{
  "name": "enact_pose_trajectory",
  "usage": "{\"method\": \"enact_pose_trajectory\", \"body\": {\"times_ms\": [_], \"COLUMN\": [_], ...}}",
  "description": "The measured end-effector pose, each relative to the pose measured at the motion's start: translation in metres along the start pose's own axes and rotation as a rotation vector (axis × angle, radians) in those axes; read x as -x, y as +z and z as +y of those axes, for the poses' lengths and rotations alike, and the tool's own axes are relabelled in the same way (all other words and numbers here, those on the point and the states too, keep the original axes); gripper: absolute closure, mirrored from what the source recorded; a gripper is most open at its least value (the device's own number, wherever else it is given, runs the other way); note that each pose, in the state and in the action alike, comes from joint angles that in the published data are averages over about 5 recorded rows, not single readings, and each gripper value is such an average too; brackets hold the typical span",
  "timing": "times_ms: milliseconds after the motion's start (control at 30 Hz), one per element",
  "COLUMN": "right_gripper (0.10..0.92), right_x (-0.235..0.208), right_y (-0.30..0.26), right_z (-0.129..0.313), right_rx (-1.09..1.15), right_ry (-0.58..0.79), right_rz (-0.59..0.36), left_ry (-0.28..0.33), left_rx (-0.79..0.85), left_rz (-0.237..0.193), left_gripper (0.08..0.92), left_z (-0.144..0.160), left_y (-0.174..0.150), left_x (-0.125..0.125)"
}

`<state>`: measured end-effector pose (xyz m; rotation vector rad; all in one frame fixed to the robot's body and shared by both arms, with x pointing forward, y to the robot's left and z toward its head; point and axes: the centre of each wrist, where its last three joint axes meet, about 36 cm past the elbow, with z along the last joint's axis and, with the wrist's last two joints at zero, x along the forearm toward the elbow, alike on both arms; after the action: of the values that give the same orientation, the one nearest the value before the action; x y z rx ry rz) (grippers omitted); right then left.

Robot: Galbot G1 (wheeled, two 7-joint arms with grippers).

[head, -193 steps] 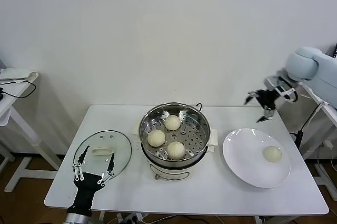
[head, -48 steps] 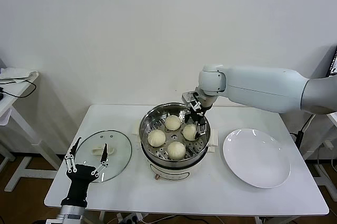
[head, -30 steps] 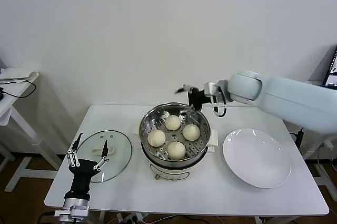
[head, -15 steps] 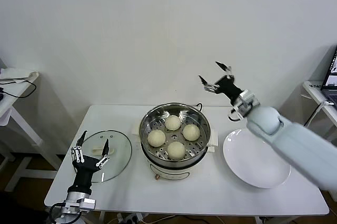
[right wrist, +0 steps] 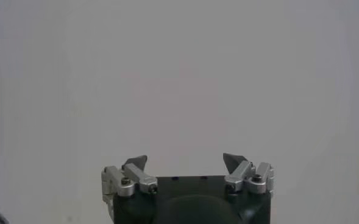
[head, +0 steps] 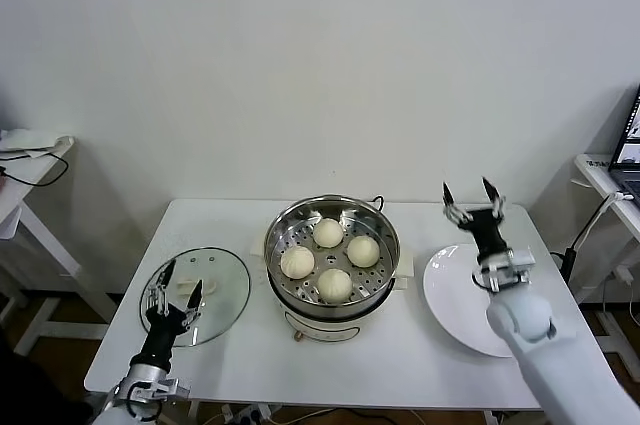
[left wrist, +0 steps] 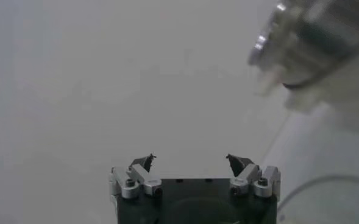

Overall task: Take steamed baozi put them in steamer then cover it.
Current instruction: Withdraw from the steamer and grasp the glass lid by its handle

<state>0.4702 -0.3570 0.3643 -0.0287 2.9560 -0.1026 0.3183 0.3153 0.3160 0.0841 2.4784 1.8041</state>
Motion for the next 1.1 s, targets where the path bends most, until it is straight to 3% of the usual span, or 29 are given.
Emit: {"method": "enact_pose_trajectory", "body": {"times_ms": [333,1100], "right_gripper": [0.2,0.2], "right_x": [-0.049,-0.082], "right_y": [0.032,0.051], "right_z": [0.008,0.02], "right_rx": [0.046,0.074], "right_ry": [0.097,0.149], "right_rz": [0.056,0.095], "left_ry": [0.089,0.076], "left_rx": [0.232,0.405], "left_rz": [-0.008,0.048], "left_gripper": [0.177,0.177], "left_z": [-0.029,-0.046], "left_y": [0.027,0.046], "left_x": [0.005,0.047]}}
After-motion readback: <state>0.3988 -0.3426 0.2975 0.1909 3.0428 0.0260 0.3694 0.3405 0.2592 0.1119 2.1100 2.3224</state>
